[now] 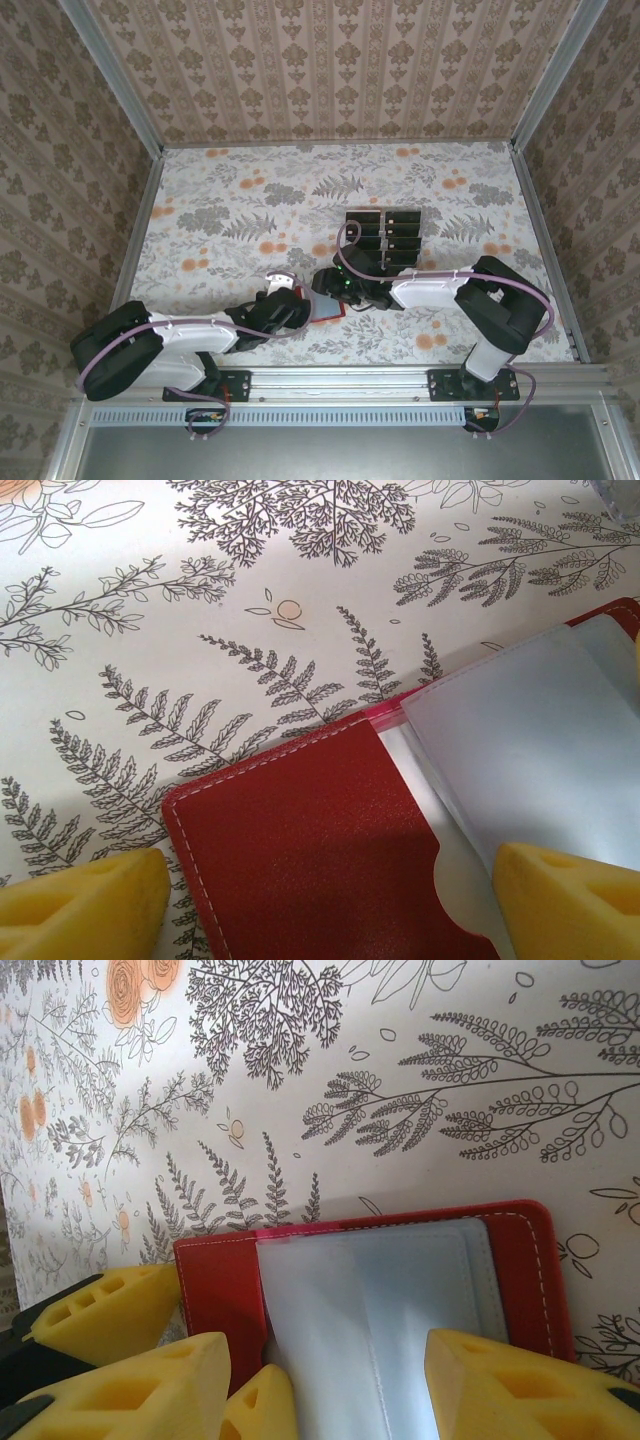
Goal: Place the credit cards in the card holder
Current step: Open the card holder at the center of the table.
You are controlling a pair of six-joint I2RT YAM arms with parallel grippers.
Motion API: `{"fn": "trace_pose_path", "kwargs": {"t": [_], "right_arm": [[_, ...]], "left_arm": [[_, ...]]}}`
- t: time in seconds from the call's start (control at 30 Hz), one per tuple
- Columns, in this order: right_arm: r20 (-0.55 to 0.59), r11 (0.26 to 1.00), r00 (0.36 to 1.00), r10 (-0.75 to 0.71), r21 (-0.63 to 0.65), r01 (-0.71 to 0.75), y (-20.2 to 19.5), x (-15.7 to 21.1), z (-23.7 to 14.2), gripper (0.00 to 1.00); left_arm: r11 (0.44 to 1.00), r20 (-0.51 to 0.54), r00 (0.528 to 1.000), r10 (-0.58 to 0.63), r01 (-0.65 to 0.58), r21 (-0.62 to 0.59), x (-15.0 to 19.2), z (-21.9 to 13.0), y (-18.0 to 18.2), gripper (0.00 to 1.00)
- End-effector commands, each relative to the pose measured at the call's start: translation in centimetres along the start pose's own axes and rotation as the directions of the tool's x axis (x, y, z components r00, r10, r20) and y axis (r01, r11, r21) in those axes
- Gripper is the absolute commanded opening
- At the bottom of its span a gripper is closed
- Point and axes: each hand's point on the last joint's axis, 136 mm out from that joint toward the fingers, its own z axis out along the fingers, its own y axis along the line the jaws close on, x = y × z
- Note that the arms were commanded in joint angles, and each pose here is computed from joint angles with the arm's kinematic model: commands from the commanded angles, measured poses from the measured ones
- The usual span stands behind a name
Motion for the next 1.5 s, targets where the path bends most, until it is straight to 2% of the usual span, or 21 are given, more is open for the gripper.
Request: {"fn": "trace_pose_path", "kwargs": {"t": [0.0,0.43,0.57,0.77,0.87,1.03,1.2,1.47], "right_arm": [[0.001,1.000,1.000,-0.020,0.022,0.020,-0.5,0.0,-0.1,0.55],[-0.047,0.999,0.998,-0.050,-0.018,0.049,1.3,1.0,1.3,0.54],[-0.053,0.998,0.997,-0.063,-0.028,0.061,2.1,1.1,1.0,0.53],[-0.055,0.997,0.996,-0.072,-0.044,0.070,3.3,1.4,0.6,0.53],[-0.056,0.995,0.995,-0.084,-0.054,0.081,4.3,1.6,0.4,0.54],[-0.064,0.994,0.993,-0.098,-0.060,0.094,5.7,2.3,0.6,0.56],[-0.101,0.994,0.990,-0.103,-0.038,0.099,6.0,3.8,2.7,0.56],[-0.131,0.996,0.987,-0.089,0.017,0.092,4.6,5.3,5.7,0.56]], "left_arm": [[0.999,-0.055,0.998,0.033,-0.034,-0.008,1.9,0.3,0.7,0.86],[0.999,-0.047,0.998,0.037,-0.037,-0.003,1.7,0.2,0.6,0.86],[1.000,-0.020,0.999,0.029,-0.028,0.002,0.7,-0.6,0.6,0.90],[0.999,0.133,0.991,-0.031,0.033,-0.008,-3.0,-4.2,1.7,0.96],[0.996,0.227,0.971,-0.077,0.083,-0.017,-4.9,-6.4,3.0,0.98],[0.981,0.310,0.934,-0.176,0.193,-0.025,-6.1,-9.0,5.3,1.00],[0.965,0.304,0.921,-0.244,0.262,-0.017,-6.0,-9.2,6.3,1.00],[0.962,0.279,0.925,-0.256,0.271,-0.016,-6.3,-9.1,6.1,1.00]]}}
